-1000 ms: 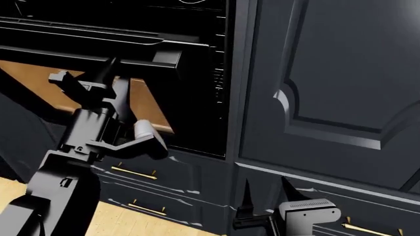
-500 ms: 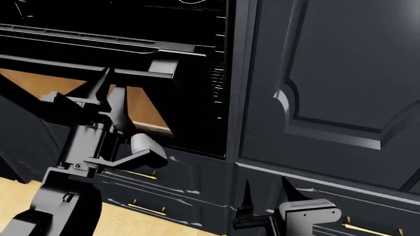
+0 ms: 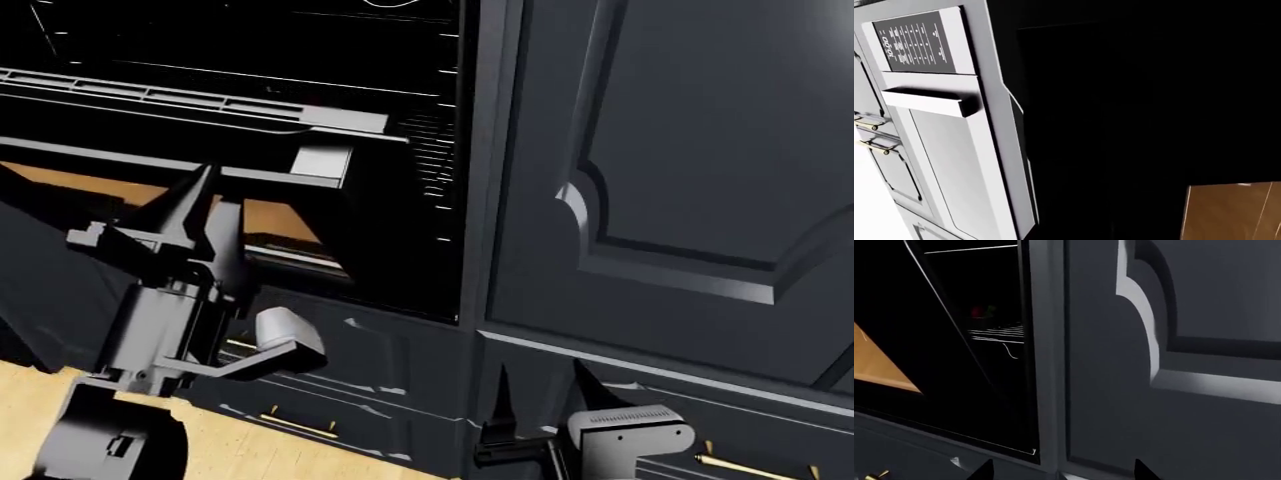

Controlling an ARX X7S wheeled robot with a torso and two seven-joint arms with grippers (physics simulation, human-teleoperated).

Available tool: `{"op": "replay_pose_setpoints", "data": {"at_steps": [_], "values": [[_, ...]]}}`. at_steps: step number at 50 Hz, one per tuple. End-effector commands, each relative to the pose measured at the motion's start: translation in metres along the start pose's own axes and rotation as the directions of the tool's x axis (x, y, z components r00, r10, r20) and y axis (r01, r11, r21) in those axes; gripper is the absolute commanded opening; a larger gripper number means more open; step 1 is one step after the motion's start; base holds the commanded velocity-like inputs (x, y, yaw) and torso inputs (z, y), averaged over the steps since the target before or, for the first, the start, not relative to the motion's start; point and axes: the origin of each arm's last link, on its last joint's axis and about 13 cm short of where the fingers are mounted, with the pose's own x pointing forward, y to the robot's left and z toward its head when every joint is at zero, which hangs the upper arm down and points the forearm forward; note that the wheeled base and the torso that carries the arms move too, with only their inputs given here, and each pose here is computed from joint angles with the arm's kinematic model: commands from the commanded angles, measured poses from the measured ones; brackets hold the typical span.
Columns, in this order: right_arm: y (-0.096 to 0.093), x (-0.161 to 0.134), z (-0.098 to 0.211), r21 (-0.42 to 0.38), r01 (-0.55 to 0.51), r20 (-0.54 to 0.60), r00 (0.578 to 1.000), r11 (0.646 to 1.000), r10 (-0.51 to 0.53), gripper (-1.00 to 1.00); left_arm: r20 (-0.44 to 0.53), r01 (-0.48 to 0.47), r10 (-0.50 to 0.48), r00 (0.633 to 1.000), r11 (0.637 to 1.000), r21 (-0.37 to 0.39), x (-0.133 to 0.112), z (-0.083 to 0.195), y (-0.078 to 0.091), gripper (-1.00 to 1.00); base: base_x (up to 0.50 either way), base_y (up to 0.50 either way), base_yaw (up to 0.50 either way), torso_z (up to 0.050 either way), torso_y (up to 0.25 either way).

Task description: Open the oven door

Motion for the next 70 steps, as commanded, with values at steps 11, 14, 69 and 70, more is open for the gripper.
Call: {"op": "replay_pose_setpoints", "data": {"at_steps": [11,14,69,70], "values": [[0.000,0.000,0.000,-0.001,-0.001,0.000,1.000,1.000,0.001,1.00,-0.073,-0.032,0.035,0.997,0.998,0.050,-0.007,-0.016,0.002,-1.00,0.00,0.00,0.00,0.000,0.000],[0.000,0.000,-0.001,-0.001,-0.001,-0.001,1.000,1.000,0.001,1.00,-0.078,-0.032,0.036,0.996,0.998,0.044,-0.009,-0.015,0.002,-1.00,0.00,0.00,0.00,0.000,0.000],[0.001,-0.001,-0.002,-0.007,-0.002,0.001,1.000,1.000,0.002,1.00,-0.133,-0.035,0.037,0.990,0.999,0.018,-0.055,-0.013,-0.006,-1.00,0.00,0.00,0.00,0.000,0.000],[0.001,-0.001,-0.002,-0.007,-0.003,0.001,1.000,1.000,0.003,1.00,-0.134,-0.034,0.036,0.990,0.999,0.018,-0.056,-0.013,-0.007,-1.00,0.00,0.00,0.01,0.000,0.000]]}}
